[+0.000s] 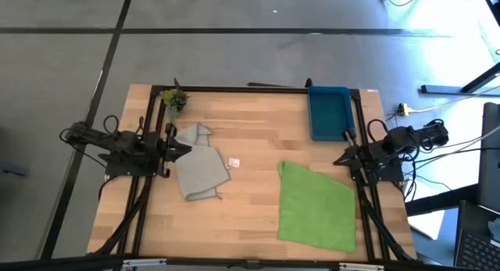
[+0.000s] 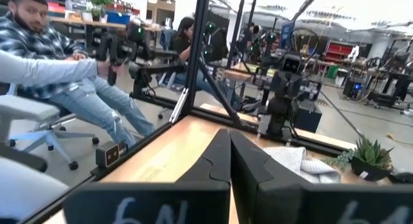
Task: Roll microfiber towels into tight, uniform cylinder then place into a basket
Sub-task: Roll the gray towel
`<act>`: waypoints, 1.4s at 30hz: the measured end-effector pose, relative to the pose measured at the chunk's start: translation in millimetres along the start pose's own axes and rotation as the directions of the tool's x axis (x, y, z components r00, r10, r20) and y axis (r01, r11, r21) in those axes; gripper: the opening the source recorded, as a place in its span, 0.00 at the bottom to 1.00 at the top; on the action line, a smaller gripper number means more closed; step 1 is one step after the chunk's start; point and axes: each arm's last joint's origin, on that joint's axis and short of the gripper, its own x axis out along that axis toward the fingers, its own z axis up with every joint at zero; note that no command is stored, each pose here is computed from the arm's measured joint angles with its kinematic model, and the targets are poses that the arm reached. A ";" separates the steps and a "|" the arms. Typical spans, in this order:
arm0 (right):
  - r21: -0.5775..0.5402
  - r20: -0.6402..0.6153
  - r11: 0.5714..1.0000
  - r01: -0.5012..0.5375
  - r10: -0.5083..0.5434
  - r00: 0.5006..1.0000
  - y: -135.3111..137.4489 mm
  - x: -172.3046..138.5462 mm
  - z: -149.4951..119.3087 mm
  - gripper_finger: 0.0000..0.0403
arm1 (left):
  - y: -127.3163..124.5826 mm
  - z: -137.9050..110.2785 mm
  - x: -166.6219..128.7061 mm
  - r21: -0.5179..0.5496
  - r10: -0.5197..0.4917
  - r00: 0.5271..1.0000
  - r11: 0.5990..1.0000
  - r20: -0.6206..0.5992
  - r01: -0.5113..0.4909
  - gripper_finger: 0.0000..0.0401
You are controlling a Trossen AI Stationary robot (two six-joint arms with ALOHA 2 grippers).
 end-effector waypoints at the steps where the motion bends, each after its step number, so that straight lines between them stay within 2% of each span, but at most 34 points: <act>1: 0.000 -0.008 1.000 -0.001 0.001 1.000 0.1 1.4 -0.5 0.00 | -0.1 4.2 0.9 0.003 0.008 1.000 1.000 -0.008 -0.008 0.06; 5: -0.002 -0.045 1.000 0.007 -0.007 0.999 0.1 7.6 -1.3 0.00 | -2.2 18.3 8.1 0.036 0.014 0.994 0.999 -0.110 -0.010 0.06; 7: -0.006 -0.072 0.999 0.053 -0.053 0.996 -1.7 11.7 1.4 0.00 | -4.2 27.6 14.3 0.054 0.016 0.986 0.999 -0.167 -0.007 0.06; 10: -0.020 -0.137 0.992 0.124 -0.125 0.983 -4.5 21.7 6.3 0.00 | -7.9 36.6 26.0 0.090 0.024 0.961 0.996 -0.274 0.001 0.06; 13: -0.037 -0.228 0.992 0.118 -0.123 0.966 -5.2 35.9 11.0 0.00 | -12.7 48.9 41.2 0.118 0.032 0.933 0.993 -0.359 0.011 0.06; 16: -0.033 -0.361 0.995 0.099 -0.104 0.927 -5.3 50.5 13.7 0.00 | -17.3 57.2 55.5 0.107 0.046 0.888 0.994 -0.457 0.004 0.06; 22: -0.082 -0.568 0.992 0.099 -0.128 0.813 -6.5 94.3 2.1 0.00 | -22.7 65.1 71.9 0.083 0.080 0.775 0.996 -0.627 -0.036 0.06; 26: -0.136 -0.624 0.982 0.132 -0.188 0.758 -11.8 125.9 -5.0 0.03 | -23.6 71.6 74.9 0.037 0.085 0.759 0.996 -0.646 -0.080 0.06; 34: -0.196 -0.702 0.973 0.119 -0.224 0.675 -26.0 180.7 -16.0 0.20 | -24.0 74.8 72.1 0.014 0.055 0.763 0.998 -0.644 -0.060 0.06; 40: -0.193 -0.737 0.973 0.127 -0.229 0.636 -35.6 214.7 -20.5 0.33 | -23.6 75.8 71.1 0.012 0.054 0.766 0.998 -0.640 -0.061 0.06; 42: -0.154 -0.745 0.983 0.101 -0.183 0.641 -38.5 221.0 -22.2 0.35 | -23.8 76.6 71.7 0.008 0.052 0.773 0.998 -0.632 -0.061 0.06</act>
